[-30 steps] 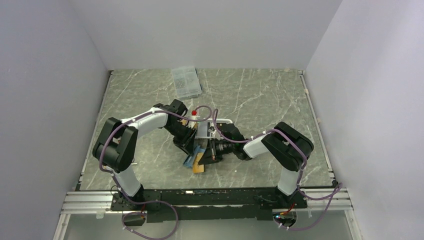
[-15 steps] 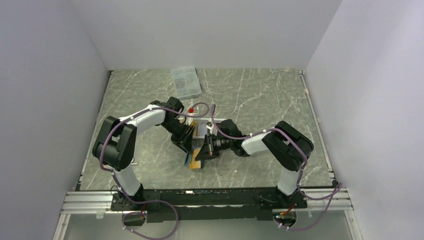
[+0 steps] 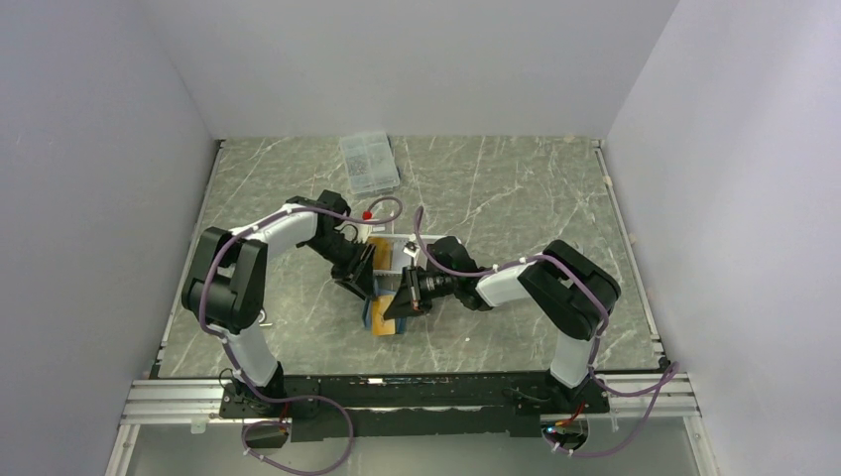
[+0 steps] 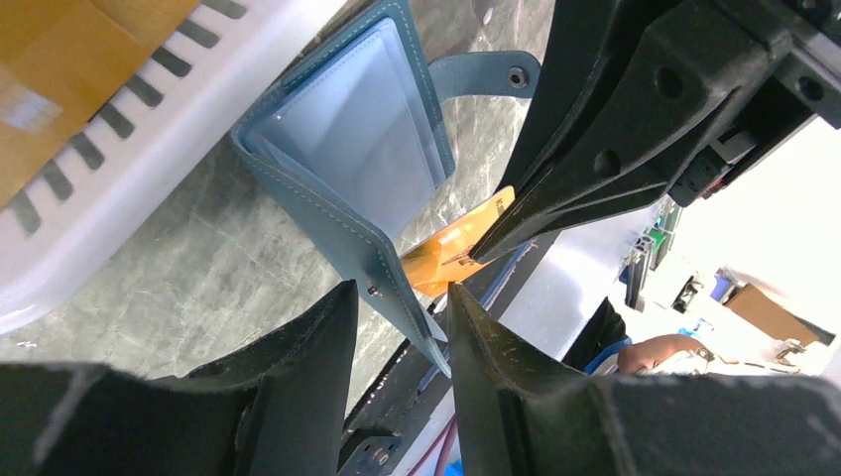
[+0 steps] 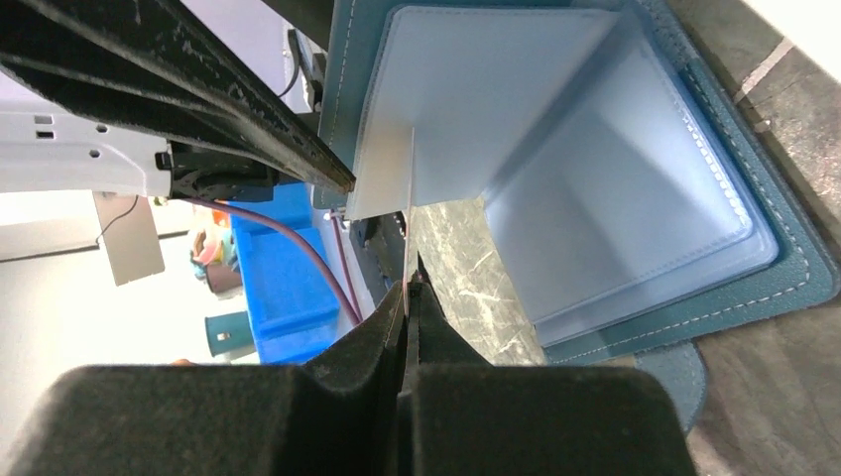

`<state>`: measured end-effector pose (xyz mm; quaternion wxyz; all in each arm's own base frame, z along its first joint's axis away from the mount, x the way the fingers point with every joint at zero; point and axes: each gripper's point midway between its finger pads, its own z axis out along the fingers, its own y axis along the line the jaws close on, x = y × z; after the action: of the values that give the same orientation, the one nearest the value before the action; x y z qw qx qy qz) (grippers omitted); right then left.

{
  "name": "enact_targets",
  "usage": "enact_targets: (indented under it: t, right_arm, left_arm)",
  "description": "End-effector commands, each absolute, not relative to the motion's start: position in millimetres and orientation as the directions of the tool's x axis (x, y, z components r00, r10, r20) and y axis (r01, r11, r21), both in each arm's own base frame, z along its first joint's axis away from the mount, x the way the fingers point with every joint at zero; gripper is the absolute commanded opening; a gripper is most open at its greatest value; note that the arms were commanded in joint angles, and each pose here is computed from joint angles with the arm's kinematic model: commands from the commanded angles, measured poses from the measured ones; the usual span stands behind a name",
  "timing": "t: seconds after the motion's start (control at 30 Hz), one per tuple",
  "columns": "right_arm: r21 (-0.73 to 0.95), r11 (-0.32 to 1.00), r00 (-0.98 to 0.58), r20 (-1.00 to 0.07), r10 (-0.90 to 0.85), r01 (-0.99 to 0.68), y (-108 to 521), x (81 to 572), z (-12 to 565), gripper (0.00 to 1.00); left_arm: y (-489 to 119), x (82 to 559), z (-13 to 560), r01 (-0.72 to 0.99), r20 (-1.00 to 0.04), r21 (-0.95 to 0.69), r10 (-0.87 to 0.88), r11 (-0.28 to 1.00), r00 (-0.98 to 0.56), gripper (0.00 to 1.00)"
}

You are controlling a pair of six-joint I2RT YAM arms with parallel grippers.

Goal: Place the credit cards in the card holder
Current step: Open the card holder at the center of the board.

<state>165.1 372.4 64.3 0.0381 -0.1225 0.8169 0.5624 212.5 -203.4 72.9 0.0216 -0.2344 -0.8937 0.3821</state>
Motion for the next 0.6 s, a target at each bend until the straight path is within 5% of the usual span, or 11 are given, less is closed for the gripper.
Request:
enact_targets:
  t: [0.0,0.4,0.57]
  right_arm:
    - [0.909,0.299,-0.954,-0.246,-0.173,-0.289,382,169,73,0.0]
    - [0.911,0.304,-0.956,-0.232,-0.18,-0.279,385,169,67,0.0]
    - [0.907,0.326,-0.96,-0.219,-0.176,-0.267,381,166,59,0.0]
  left_arm:
    - [-207,220,82,0.411,-0.175,-0.716,0.425,0.564,-0.888,0.44]
    - [-179,230,51,0.448,-0.164,-0.552,0.435,0.703,-0.885,0.33]
    - [-172,223,45,0.455,-0.148,-0.55,0.455,0.7,-0.878,0.14]
